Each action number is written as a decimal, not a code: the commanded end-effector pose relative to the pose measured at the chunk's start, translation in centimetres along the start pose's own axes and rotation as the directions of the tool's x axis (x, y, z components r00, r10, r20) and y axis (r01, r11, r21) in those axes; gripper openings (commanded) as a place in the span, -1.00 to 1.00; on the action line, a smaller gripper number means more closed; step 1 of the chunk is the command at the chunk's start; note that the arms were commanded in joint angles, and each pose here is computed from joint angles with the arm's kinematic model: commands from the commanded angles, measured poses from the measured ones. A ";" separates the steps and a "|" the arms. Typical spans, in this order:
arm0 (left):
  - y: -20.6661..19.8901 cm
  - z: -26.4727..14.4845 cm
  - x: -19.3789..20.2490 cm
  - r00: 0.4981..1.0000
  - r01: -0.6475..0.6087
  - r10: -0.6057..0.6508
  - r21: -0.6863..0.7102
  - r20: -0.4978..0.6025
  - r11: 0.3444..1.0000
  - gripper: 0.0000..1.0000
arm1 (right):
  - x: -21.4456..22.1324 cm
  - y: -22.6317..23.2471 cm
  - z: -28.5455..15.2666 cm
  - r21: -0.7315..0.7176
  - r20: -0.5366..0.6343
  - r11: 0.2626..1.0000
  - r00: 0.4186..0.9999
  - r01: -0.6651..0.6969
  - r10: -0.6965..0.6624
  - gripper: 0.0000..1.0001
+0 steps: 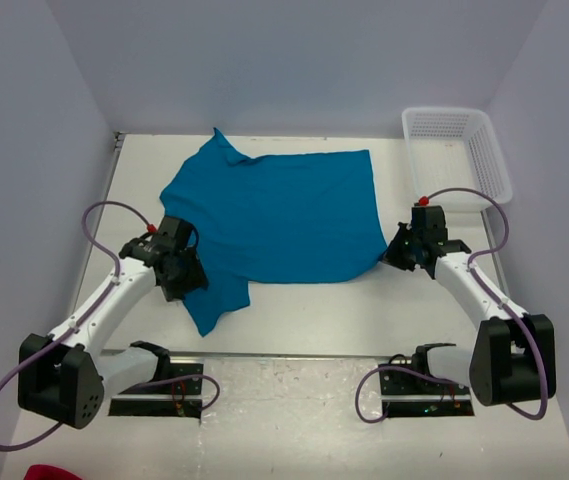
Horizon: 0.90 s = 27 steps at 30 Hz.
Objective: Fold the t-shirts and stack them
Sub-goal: Grap the side of the flattened tshirt closest away from the robot with both arms
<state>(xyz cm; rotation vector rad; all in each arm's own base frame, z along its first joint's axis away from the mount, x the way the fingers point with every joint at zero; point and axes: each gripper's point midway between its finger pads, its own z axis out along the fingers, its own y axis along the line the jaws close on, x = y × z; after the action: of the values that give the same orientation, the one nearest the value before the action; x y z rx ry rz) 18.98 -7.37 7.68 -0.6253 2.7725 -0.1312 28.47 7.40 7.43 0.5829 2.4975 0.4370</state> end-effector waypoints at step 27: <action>2.3 3.5 6.4 0.975 -0.136 0.095 -0.199 -0.202 0.971 0.01 | -0.8 2.4 -1.5 -0.112 0.074 0.992 0.996 0.058 -0.049 -1.00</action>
<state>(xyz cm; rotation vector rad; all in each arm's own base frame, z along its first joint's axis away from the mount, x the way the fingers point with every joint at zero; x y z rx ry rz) 12.25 -7.67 2.29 -0.5135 3.0666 0.1495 28.89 8.33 9.07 0.5246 2.4375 0.4945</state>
